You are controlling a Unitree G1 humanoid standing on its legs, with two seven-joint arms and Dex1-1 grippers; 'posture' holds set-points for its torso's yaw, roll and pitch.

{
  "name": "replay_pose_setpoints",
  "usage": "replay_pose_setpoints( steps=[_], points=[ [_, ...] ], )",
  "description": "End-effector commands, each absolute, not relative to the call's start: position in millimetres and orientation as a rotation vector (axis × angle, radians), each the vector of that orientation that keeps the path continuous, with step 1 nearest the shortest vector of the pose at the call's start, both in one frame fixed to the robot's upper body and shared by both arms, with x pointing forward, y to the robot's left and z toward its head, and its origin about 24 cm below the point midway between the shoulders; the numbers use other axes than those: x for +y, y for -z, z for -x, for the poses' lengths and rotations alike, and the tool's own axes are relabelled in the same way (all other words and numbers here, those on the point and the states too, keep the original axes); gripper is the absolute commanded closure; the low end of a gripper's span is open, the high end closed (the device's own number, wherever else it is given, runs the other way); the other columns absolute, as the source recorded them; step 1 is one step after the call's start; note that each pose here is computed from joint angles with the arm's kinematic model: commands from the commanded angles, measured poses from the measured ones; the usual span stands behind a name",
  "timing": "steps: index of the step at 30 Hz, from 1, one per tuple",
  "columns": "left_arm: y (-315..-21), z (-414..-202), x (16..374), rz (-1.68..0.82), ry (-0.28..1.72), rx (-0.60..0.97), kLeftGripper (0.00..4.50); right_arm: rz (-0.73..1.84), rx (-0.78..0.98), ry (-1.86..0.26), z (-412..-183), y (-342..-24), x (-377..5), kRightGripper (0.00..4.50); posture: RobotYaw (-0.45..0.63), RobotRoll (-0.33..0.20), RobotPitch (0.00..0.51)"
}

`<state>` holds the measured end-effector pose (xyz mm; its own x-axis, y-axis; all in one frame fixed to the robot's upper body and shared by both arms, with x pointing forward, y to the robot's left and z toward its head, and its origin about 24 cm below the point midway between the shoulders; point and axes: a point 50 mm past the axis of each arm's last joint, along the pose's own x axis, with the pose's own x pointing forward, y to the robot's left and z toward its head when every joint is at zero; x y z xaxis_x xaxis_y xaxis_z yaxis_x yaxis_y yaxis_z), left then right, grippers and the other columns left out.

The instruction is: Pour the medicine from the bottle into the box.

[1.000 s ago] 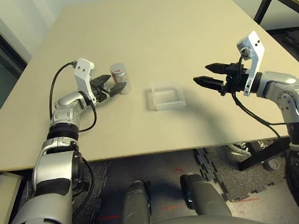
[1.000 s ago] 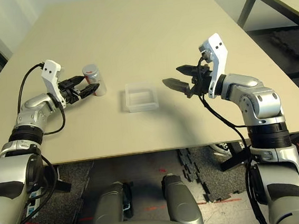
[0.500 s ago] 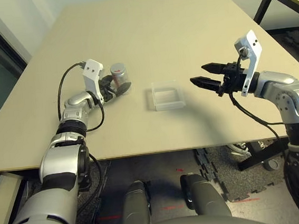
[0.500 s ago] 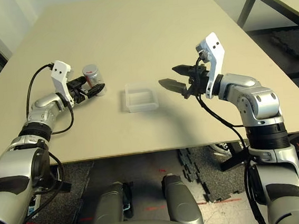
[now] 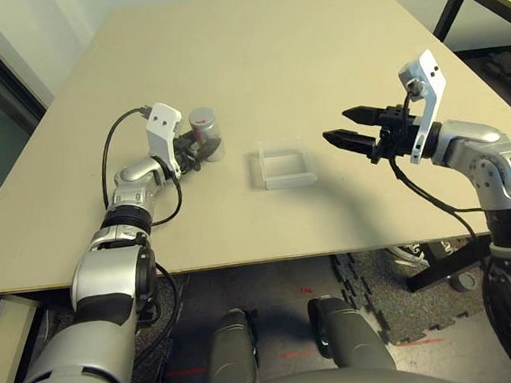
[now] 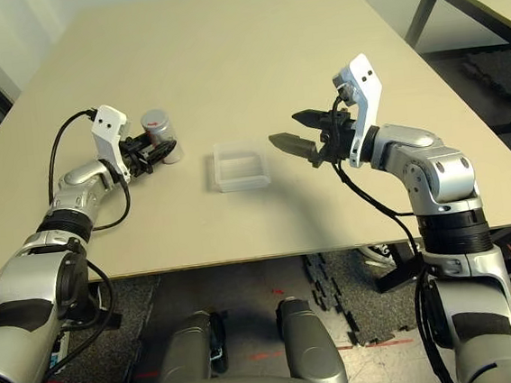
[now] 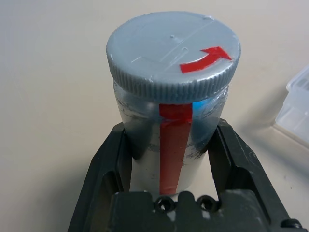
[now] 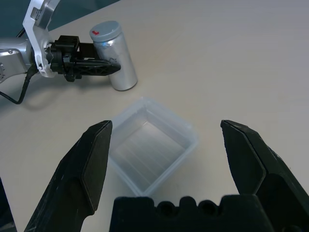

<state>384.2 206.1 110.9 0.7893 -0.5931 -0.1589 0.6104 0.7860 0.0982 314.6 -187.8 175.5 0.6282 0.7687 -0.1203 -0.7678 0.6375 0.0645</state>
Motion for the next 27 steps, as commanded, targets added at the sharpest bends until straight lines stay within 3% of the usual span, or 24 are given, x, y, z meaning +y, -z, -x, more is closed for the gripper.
replay_pose_setpoints(
  steps=[1,6,14,27],
  points=[
    [-139.3,-388.8,197.4,-0.152,0.768,0.038,2.1,0.024,0.123,-0.897,-318.3,-182.3,-185.0,0.0,-0.16,0.0,0.081],
    [-160.5,-384.6,180.7,-0.125,0.983,0.006,2.1,0.035,0.071,-0.939,-323.2,-199.1,-175.6,0.0,-0.14,0.0,0.082],
    [-171.5,-360.0,151.9,-0.147,1.344,0.089,2.1,0.12,0.015,-1.099,-326.1,-221.6,-145.0,0.0,-0.13,0.0,0.079],
    [-170.0,-355.8,139.2,-0.175,1.436,0.142,2.1,0.166,0.006,-1.248,-319.1,-231.2,-114.0,0.0,-0.15,0.0,0.083]
  ],
)
